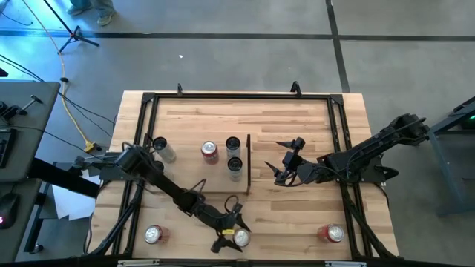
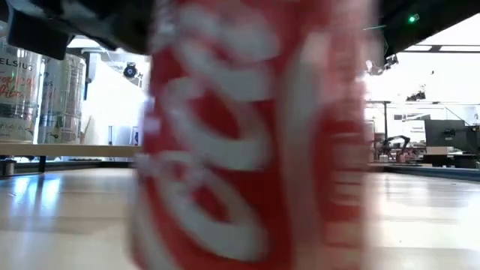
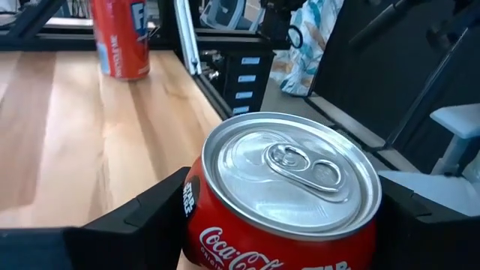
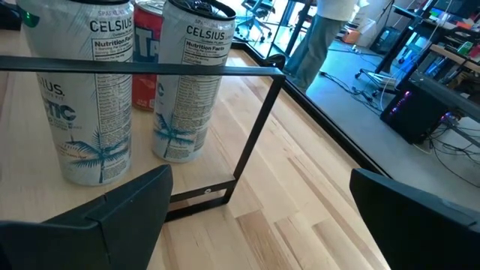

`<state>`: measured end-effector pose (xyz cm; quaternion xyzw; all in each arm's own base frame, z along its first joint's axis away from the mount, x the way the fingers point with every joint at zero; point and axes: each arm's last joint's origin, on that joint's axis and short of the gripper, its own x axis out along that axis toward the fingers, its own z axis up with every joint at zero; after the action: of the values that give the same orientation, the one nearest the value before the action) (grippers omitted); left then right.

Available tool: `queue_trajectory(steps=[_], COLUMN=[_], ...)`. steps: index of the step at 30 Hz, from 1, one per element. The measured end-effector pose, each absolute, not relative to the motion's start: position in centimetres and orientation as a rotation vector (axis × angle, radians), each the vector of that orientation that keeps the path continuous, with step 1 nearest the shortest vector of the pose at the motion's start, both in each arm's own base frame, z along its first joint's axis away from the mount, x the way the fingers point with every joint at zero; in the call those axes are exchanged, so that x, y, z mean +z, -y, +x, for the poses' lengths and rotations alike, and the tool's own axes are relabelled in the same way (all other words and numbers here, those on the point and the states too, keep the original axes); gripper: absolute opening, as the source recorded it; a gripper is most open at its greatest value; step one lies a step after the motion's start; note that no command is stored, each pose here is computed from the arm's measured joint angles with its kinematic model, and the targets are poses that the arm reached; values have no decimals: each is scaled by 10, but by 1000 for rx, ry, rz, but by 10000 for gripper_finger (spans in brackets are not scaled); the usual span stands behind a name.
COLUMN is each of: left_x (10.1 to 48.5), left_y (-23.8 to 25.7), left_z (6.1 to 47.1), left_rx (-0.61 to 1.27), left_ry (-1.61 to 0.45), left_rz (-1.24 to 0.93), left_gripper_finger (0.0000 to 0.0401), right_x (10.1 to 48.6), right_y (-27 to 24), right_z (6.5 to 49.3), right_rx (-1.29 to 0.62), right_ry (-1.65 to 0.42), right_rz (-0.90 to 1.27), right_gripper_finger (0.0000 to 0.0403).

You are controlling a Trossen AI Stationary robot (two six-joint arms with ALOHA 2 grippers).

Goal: Place canned beverage on shelf
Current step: Put the right red white soda can on the shelf

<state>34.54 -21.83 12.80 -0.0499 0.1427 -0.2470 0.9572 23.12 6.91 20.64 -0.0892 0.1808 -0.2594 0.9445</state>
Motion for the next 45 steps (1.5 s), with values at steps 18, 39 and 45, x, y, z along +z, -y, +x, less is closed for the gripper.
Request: queue_trajectory(steps=[18, 39, 45], left_x=[137, 150, 143], left_y=[180, 193, 195], left_z=[275, 265, 261], left_rx=[-436, -436, -426], left_ry=[-353, -326, -414], left_rz=[-90, -158, -169], left_gripper_finger=[277, 278, 278], right_x=[206, 206, 206], right_y=[-69, -69, -69], right_z=[231, 231, 231], right_rx=[-529, -528, -528], right_ry=[-371, -372, -372], right_rz=[-184, -184, -185], right_gripper_finger=[393, 393, 393])
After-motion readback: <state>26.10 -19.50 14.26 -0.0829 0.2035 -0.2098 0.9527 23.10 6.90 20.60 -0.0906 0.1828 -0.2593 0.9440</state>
